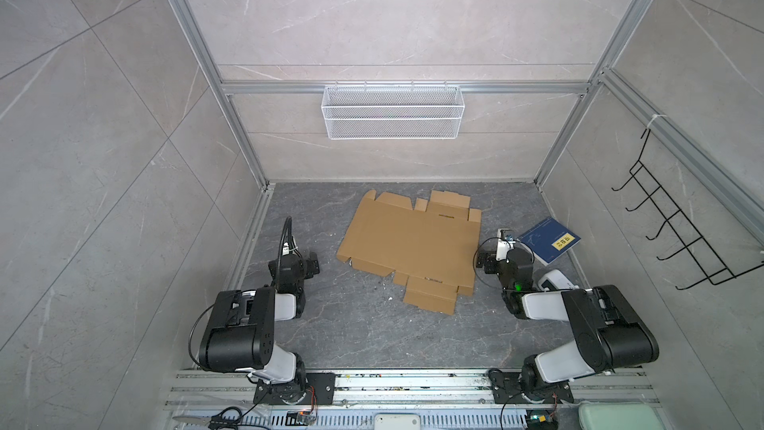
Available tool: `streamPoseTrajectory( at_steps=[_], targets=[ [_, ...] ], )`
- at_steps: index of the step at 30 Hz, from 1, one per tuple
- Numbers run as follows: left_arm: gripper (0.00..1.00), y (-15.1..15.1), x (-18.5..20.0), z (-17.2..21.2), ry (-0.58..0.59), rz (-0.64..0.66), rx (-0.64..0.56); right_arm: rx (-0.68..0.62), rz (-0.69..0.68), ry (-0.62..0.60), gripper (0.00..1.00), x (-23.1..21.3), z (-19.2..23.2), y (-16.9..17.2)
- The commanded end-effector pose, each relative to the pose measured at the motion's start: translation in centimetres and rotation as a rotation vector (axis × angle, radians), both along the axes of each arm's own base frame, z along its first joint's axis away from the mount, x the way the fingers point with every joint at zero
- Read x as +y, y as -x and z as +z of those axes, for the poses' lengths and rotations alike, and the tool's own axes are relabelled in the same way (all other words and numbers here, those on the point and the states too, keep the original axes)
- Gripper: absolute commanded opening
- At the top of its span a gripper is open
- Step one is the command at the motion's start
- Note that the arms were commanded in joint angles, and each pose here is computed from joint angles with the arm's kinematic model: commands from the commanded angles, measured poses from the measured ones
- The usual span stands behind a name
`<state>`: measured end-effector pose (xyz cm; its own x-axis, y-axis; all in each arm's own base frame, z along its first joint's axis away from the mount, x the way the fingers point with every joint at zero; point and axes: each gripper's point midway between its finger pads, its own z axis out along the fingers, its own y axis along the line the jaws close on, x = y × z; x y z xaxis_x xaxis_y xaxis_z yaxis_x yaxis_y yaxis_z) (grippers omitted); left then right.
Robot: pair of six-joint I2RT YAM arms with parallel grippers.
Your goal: Fold the paper box
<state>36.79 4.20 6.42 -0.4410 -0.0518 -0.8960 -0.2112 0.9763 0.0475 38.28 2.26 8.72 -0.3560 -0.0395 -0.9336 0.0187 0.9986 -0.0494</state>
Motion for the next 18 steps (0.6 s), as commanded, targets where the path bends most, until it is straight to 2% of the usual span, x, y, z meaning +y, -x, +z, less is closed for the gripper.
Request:
streamPoseTrajectory(
  at_steps=[1,4,8,13,15,16,18],
  targets=[
    [1.0,-1.1,-0.7,3.8,-0.061,0.0,-0.079,-0.018,-0.02,0.016,1.0,-0.2,2.4,-0.6],
    [1.0,-0.8,-0.5,5.4,-0.095,0.064,-0.055,0.076,-0.056,0.0,1.0,-0.6,4.3,-0.5],
    [1.0,0.9,-0.6,7.7,-0.055,0.158,-0.057,0.067,-0.119,-0.088,1.0,-0.7,7.0,0.6],
    [1.0,2.0,-2.0,11.9,0.05,0.147,-0.102,0.123,-0.191,-0.17,1.0,-0.5,10.8,3.2],
    [1.0,2.3,-2.0,13.3,0.125,0.171,-0.105,0.163,-0.266,-0.293,1.0,-0.7,10.6,3.8],
    [1.0,2.4,-2.2,13.8,0.164,0.178,-0.099,0.202,-0.258,-0.324,1.0,-0.2,10.1,3.8],
    [1.0,2.1,-3.3,14.7,0.286,0.169,-0.101,0.288,-0.098,-0.411,0.99,2.5,9.5,3.0]
  ],
)
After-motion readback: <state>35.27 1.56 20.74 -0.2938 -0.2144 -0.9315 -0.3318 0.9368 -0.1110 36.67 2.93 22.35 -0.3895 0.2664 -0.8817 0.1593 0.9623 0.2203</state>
